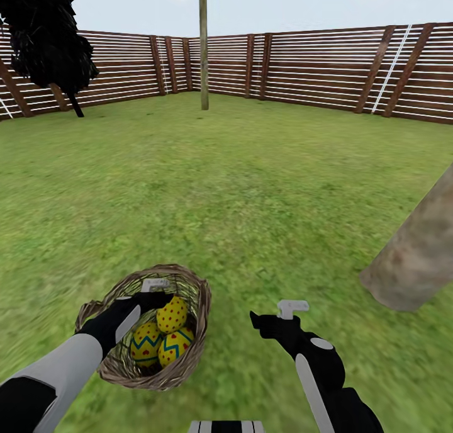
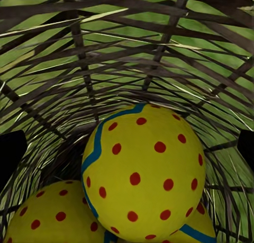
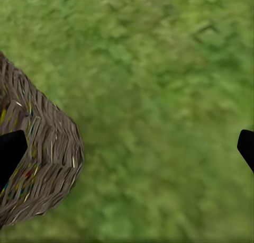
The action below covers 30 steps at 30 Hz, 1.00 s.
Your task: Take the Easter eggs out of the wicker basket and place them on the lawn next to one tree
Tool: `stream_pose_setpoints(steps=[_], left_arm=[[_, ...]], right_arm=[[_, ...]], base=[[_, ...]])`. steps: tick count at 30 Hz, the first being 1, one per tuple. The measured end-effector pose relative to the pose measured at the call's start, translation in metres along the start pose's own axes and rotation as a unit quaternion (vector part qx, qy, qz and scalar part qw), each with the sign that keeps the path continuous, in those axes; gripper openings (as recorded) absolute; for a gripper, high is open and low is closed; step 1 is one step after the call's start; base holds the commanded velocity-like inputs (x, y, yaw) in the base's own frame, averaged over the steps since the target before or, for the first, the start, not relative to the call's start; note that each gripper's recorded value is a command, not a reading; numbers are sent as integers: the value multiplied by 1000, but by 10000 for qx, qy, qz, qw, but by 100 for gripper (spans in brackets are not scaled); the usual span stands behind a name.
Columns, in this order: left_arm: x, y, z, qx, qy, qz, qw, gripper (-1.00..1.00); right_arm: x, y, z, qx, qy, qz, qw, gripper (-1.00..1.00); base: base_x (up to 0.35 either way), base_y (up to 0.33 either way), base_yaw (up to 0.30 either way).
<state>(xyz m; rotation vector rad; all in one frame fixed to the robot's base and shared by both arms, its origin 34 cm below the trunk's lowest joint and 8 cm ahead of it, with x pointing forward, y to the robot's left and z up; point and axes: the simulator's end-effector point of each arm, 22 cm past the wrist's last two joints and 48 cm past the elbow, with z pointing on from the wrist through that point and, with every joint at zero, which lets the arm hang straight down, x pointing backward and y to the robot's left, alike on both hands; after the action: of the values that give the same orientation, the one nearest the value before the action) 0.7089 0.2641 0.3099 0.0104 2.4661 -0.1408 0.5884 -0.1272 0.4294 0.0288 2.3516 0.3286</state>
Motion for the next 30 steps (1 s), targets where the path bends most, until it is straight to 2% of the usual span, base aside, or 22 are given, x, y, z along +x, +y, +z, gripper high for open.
stream_pose_setpoints(steps=[10,23,30], left_arm=[[0,0,0,3,1,5,10000,100],[0,0,0,3,-6,6,10000,100],[10,1,7,-1,49,-23,10000,100]], right_arm=[[0,0,0,1,-1,0,10000,100],[0,0,0,1,0,0,10000,100],[9,-3,6,8,59,13,10000,100]], base=[[1,-124,0],[0,-11,0],[0,0,0]])
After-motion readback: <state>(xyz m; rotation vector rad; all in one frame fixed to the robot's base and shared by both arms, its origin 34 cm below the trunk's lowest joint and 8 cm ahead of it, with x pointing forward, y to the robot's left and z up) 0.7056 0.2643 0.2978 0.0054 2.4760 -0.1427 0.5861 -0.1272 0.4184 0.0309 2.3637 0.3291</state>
